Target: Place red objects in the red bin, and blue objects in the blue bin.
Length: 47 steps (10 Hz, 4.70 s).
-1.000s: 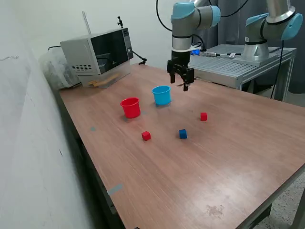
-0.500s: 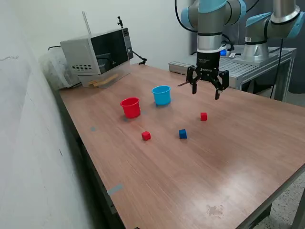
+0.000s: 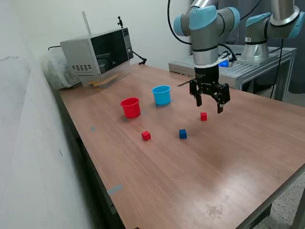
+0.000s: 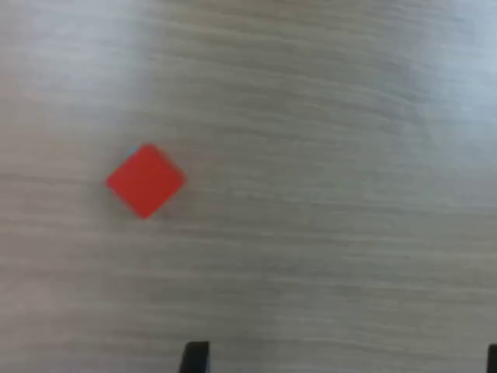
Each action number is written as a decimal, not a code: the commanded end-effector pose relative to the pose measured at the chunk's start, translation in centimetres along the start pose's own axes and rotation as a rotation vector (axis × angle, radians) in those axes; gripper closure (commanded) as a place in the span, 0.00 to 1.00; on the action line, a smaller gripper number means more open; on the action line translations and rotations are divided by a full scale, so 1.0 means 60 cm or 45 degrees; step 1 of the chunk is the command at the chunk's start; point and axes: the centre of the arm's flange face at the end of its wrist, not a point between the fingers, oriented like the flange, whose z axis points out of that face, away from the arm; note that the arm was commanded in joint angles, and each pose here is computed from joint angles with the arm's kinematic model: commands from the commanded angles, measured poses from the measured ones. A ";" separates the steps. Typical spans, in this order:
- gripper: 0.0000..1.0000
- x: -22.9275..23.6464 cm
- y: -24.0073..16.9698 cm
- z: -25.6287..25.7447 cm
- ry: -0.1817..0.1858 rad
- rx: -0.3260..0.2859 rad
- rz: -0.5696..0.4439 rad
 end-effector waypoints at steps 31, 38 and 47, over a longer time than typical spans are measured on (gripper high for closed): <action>1.00 -0.086 0.153 0.098 -0.068 -0.027 0.572; 1.00 -0.186 0.014 -0.112 -0.258 -0.202 0.366; 1.00 -0.441 -0.095 -0.124 -0.279 -0.080 0.501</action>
